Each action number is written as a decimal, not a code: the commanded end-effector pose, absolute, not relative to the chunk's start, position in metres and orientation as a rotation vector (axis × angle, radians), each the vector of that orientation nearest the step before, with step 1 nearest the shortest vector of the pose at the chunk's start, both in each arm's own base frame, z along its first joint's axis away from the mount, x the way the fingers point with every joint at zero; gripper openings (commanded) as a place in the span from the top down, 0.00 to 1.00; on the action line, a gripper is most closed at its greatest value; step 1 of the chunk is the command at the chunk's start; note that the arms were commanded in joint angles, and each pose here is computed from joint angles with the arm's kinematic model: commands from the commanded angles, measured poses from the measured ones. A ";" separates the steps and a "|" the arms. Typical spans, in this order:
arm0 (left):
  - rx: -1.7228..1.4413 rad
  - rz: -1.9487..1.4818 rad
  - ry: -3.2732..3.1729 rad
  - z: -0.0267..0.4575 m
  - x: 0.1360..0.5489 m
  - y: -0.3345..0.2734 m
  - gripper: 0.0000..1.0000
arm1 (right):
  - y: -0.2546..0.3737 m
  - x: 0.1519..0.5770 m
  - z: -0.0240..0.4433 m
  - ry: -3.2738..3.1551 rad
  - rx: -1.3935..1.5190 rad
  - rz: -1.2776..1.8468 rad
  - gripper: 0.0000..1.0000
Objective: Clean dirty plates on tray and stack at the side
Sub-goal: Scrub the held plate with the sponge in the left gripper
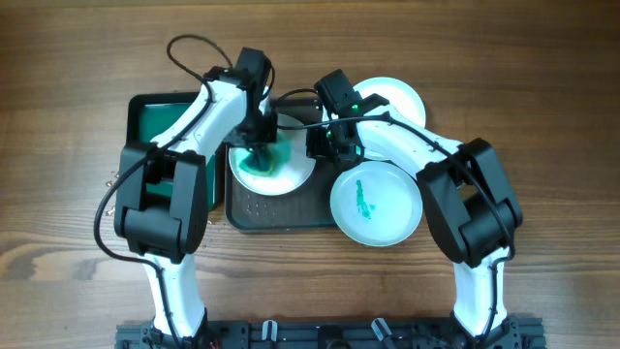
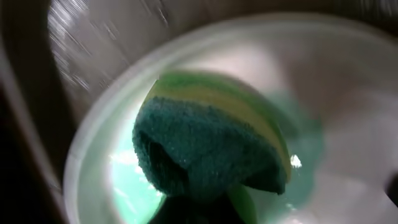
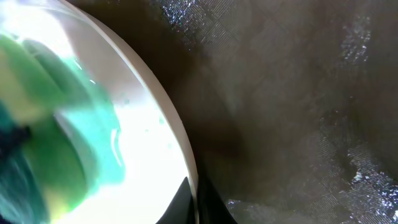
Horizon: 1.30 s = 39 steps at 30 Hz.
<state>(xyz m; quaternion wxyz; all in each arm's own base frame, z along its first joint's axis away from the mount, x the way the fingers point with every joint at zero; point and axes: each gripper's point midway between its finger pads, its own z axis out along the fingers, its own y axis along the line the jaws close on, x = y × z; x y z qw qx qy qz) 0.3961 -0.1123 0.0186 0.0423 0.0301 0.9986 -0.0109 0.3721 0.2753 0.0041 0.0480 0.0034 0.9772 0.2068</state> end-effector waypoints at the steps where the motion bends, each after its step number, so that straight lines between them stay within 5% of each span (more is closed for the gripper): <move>1: 0.136 0.116 2.919 0.028 0.430 -0.100 0.96 | 0.270 0.376 -0.006 2.993 0.027 0.600 0.96; 7: -0.298 0.090 2.885 0.029 0.432 -0.098 0.96 | 0.270 0.376 -0.006 2.993 0.027 0.599 0.96; 14: 0.033 -0.430 3.235 0.030 0.350 -0.164 0.96 | 0.270 0.376 -0.006 2.993 0.026 0.600 0.96; 19: 0.199 -0.528 3.160 0.032 0.359 -0.181 0.96 | 0.270 0.376 -0.006 2.993 0.027 0.599 0.96; 26: -0.210 0.061 2.932 0.027 0.420 -0.116 0.96 | 0.270 0.374 -0.006 3.000 0.028 0.596 0.95; 32: -0.500 0.375 2.940 0.013 0.384 -0.075 0.96 | 0.270 0.375 -0.006 2.999 0.028 0.596 0.96; 39: 0.035 -0.404 3.256 0.001 0.331 -0.173 0.96 | 0.270 0.375 -0.006 2.997 0.027 0.597 0.96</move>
